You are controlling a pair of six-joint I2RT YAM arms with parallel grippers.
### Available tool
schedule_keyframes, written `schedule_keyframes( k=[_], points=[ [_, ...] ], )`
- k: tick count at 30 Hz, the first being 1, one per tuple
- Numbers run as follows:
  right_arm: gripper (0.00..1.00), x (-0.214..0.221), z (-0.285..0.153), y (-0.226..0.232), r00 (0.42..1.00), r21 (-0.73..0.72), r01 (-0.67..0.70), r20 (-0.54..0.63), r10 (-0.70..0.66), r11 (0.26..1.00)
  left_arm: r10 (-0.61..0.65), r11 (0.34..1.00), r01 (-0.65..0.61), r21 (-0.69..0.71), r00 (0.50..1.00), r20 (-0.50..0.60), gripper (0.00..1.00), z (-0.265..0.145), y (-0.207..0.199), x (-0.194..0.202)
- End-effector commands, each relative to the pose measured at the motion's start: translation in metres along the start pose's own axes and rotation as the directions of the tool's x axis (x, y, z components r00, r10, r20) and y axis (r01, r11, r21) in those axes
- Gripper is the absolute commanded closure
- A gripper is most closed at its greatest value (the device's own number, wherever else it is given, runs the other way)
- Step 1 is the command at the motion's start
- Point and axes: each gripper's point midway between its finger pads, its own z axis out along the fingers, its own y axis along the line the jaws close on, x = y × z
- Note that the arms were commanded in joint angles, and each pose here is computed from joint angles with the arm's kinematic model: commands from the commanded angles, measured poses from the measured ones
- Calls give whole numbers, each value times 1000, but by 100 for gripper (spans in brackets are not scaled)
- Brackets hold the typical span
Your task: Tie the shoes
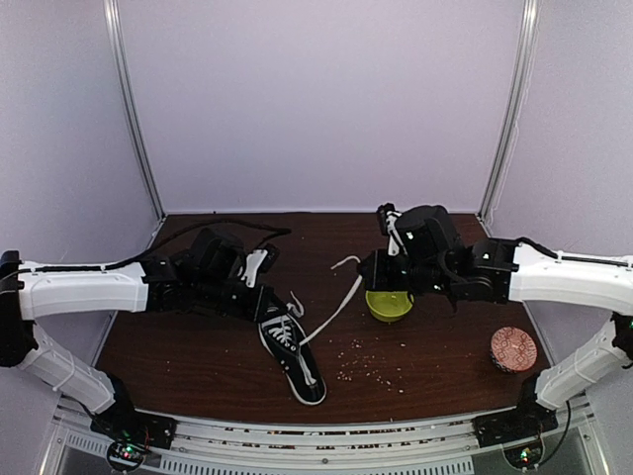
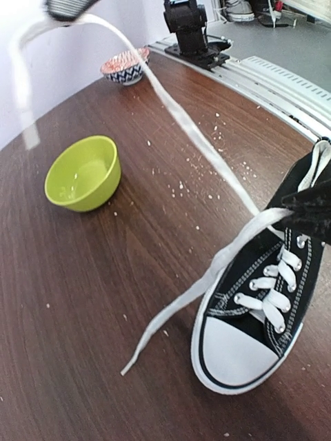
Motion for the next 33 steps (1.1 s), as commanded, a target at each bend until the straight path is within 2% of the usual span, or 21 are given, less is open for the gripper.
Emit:
schedule_keyframes(
  k=[1, 9, 10, 12, 16, 18, 22, 27, 33],
  points=[
    [100, -22, 20, 44, 998, -129, 50, 42, -45, 990, 69, 989, -79, 122, 994, 84, 100, 5, -14, -17],
    [100, -14, 49, 58, 997, -156, 75, 8, -75, 985, 40, 986, -55, 157, 994, 99, 99, 23, -7, -16],
    [100, -14, 50, 58, 997, -154, 74, 11, -73, 985, 34, 988, -48, 148, 995, 94, 95, 26, -4, -14],
    [100, -15, 50, 55, 998, -146, 68, 18, -66, 987, 20, 992, -29, 126, 997, 77, 80, 30, 2, -10],
    [100, -16, 48, 49, 998, -134, 60, 28, -57, 989, -3, 996, 1, 90, 1000, 17, 63, 38, 12, 4],
    [100, -17, 48, 46, 998, -125, 58, 31, -54, 990, -13, 997, 14, 71, 1000, -9, 56, 41, 18, 11],
    [100, -17, 48, 41, 998, -108, 55, 36, -52, 993, -30, 996, 34, 82, 998, -51, 49, 45, 19, 23],
    [100, -19, 48, 40, 998, -105, 47, 42, -43, 993, -65, 996, 72, 57, 992, -111, 47, 52, 25, 34],
    [100, -23, 45, 36, 998, -90, 43, 55, -38, 995, -116, 991, 126, 46, 978, -173, 52, 58, 25, 46]
  ],
)
